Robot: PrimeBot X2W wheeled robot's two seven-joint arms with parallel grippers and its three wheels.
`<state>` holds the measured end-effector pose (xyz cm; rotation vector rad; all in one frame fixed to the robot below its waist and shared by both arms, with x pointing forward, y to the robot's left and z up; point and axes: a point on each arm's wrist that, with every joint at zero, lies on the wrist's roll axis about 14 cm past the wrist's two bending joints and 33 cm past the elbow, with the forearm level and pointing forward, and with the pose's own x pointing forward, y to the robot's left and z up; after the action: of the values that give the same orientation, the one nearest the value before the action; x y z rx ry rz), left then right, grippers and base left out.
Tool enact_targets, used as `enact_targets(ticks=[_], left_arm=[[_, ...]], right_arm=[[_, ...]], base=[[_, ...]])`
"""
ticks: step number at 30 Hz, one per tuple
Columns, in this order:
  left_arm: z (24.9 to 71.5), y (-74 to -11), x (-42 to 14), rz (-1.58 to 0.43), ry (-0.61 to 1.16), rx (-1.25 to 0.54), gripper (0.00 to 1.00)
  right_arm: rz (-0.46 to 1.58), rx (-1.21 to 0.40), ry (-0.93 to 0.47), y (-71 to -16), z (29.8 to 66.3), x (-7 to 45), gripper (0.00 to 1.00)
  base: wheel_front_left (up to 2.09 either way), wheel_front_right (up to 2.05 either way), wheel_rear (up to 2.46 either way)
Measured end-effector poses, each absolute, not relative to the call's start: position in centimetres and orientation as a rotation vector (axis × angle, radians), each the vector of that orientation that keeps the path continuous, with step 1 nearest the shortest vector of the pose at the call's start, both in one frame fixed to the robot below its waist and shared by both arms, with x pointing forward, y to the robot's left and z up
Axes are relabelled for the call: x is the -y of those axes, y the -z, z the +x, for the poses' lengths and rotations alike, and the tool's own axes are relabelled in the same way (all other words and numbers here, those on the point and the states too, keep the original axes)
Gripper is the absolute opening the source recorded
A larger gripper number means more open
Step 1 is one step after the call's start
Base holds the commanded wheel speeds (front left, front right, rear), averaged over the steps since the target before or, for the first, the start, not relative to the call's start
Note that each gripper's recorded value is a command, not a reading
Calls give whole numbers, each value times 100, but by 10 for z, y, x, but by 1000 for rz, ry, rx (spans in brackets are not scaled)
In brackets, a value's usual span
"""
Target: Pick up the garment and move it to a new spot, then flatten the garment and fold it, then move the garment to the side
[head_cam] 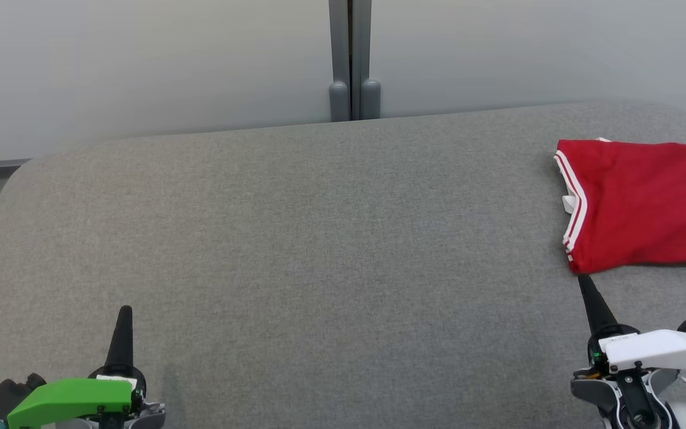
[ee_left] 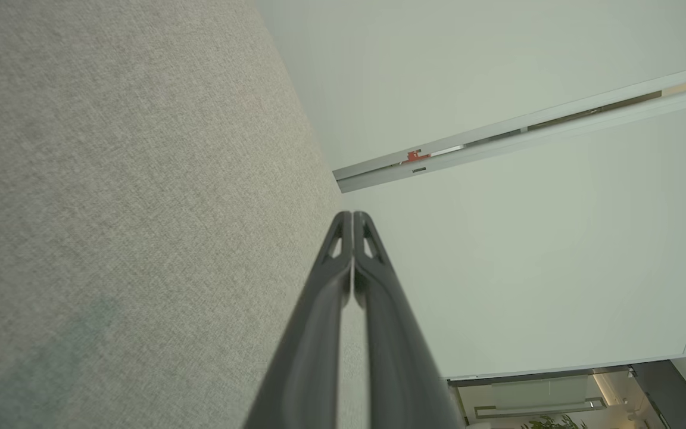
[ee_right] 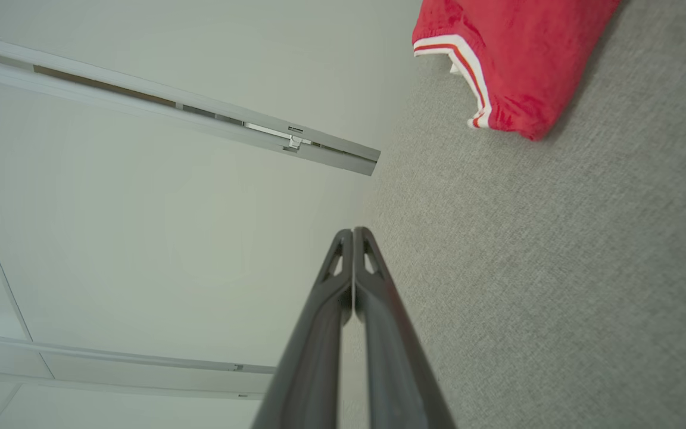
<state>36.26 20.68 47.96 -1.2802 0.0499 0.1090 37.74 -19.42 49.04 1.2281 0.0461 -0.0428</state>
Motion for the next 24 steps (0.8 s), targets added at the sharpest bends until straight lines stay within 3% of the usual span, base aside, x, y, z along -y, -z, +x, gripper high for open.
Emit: enact_targets(ticks=[24], left_arm=[[377,-493,-201,-1460,-51,-29,0]], right_arm=[[1437,-25,23,-499,384,197,0]], base=[[0,0,0]])
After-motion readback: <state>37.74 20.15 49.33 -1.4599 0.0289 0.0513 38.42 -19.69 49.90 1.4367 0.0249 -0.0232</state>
